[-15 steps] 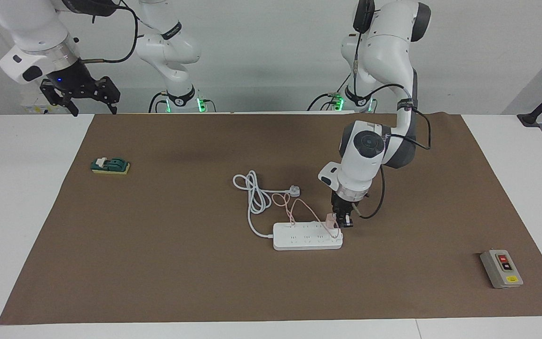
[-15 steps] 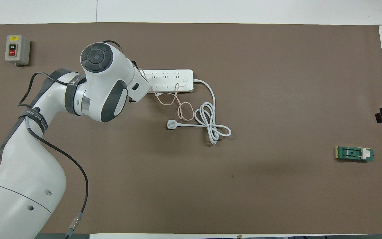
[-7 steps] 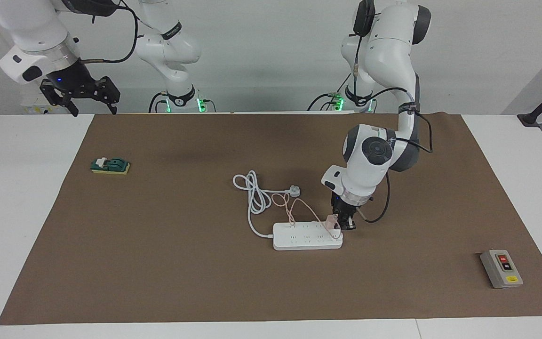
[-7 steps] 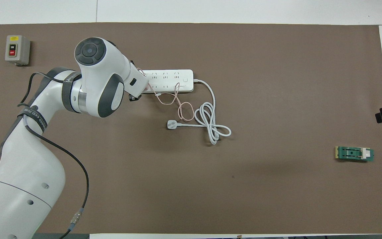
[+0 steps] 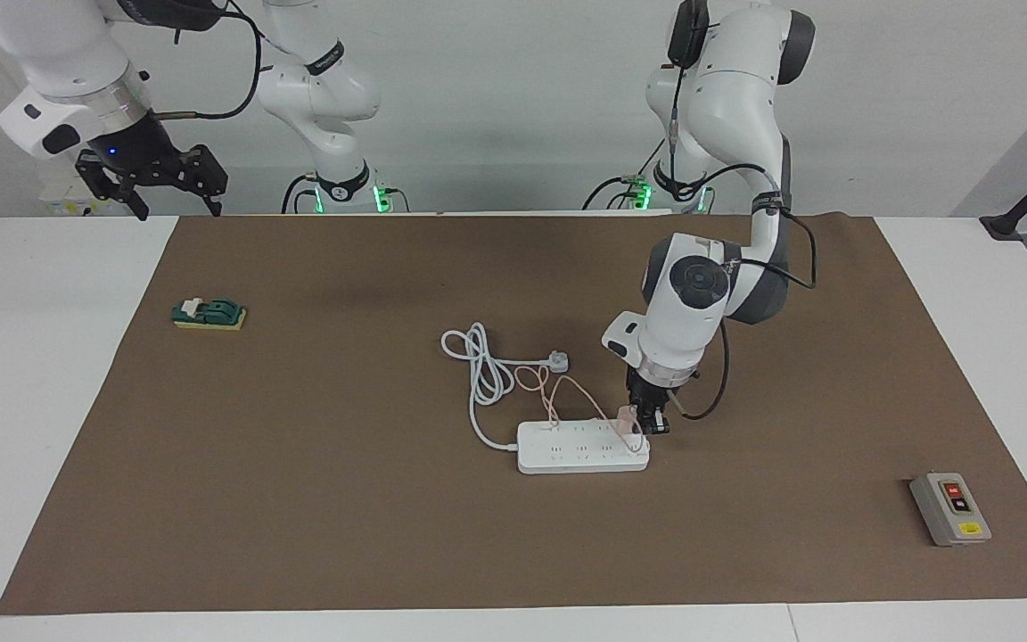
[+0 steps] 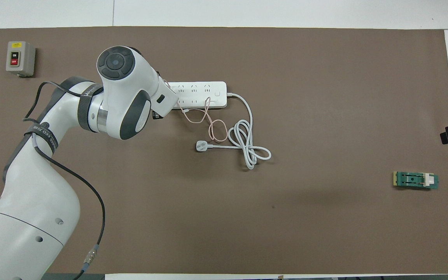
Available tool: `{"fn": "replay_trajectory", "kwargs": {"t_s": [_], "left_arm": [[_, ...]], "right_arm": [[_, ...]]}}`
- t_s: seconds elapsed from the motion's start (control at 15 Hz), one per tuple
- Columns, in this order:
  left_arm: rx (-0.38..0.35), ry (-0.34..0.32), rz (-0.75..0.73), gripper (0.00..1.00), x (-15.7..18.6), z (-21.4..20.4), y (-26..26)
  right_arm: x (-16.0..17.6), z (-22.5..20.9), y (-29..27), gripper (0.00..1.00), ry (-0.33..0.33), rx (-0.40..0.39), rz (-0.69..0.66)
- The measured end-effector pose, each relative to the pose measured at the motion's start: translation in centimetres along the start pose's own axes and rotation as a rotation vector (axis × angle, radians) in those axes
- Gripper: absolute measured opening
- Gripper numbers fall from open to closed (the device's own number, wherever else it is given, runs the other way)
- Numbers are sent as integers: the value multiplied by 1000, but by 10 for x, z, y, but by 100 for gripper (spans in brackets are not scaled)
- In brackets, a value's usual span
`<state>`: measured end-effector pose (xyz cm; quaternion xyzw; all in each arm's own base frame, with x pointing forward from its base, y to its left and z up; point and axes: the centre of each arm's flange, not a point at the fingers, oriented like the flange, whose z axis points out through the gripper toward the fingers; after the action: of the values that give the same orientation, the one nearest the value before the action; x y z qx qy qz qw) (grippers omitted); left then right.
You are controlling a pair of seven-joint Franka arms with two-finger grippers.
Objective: Plug charger into power strip
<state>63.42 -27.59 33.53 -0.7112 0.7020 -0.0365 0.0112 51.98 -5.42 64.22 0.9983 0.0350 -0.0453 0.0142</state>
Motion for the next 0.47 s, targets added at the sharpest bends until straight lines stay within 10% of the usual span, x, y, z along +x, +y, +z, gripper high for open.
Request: {"fn": "replay_trajectory", "kwargs": {"t_s": [0.47], "left_arm": [[-10,9,69,2,-1,8,-2]], "right_arm": [[0,0,0,100,0,0,0]]}}
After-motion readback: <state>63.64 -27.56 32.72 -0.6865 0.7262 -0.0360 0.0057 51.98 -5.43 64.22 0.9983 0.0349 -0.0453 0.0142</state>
